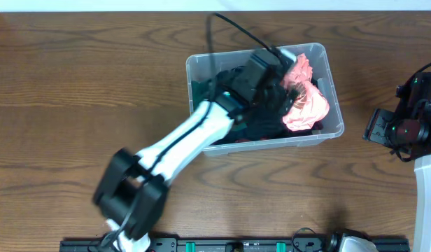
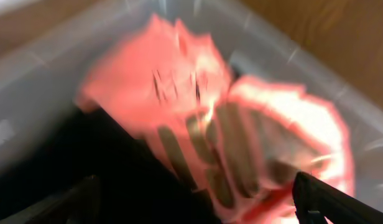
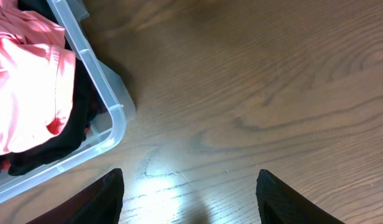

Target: Pack container

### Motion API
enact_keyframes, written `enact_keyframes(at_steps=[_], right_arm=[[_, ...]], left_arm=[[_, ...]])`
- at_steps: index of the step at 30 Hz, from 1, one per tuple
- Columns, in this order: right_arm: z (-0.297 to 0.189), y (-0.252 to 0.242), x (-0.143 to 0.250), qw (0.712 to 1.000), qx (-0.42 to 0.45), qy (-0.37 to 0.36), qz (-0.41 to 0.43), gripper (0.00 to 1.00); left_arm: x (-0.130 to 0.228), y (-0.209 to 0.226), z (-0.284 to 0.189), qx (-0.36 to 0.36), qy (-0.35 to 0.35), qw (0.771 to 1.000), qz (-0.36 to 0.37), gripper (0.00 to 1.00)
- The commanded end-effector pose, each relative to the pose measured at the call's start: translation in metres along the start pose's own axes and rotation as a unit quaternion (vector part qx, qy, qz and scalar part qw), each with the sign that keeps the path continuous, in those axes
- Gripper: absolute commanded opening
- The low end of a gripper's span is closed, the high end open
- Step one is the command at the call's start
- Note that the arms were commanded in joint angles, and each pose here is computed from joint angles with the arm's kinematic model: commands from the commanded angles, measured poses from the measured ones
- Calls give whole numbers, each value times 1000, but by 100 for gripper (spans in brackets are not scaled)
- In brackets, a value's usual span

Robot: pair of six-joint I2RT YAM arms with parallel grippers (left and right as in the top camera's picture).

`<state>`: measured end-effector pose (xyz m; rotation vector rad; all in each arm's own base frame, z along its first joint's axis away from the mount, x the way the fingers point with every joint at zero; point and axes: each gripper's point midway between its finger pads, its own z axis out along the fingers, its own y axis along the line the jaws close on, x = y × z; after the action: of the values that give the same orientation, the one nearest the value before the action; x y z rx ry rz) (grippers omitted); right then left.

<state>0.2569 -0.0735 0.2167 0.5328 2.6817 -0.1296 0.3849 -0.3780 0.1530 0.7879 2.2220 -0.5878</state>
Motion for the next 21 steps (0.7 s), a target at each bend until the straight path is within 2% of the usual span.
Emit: enact_keyframes(at_steps=[1, 6, 10, 15, 19, 21], right_arm=[[-1, -3, -1, 1000, 1, 0, -1, 66], [-1, -3, -1, 1000, 1, -1, -6, 66], [-1, -2, -3, 1000, -2, -5, -6, 66], [-2, 0, -8, 1000, -7, -17, -7, 66], [-3, 1, -14, 999, -9, -30, -8, 67], [-3, 1, -17, 999, -10, -35, -8, 71]], left_arm=[[32, 1, 26, -1, 44, 999, 6, 98], [72, 10, 42, -10, 107, 994, -4, 98], [71, 12, 38, -11, 110, 994, -6, 98], [33, 2, 0, -7, 63, 998, 1, 98], [-14, 0, -65, -32, -4, 999, 9, 98], [-29, 9, -104, -61, -29, 998, 6, 98]])
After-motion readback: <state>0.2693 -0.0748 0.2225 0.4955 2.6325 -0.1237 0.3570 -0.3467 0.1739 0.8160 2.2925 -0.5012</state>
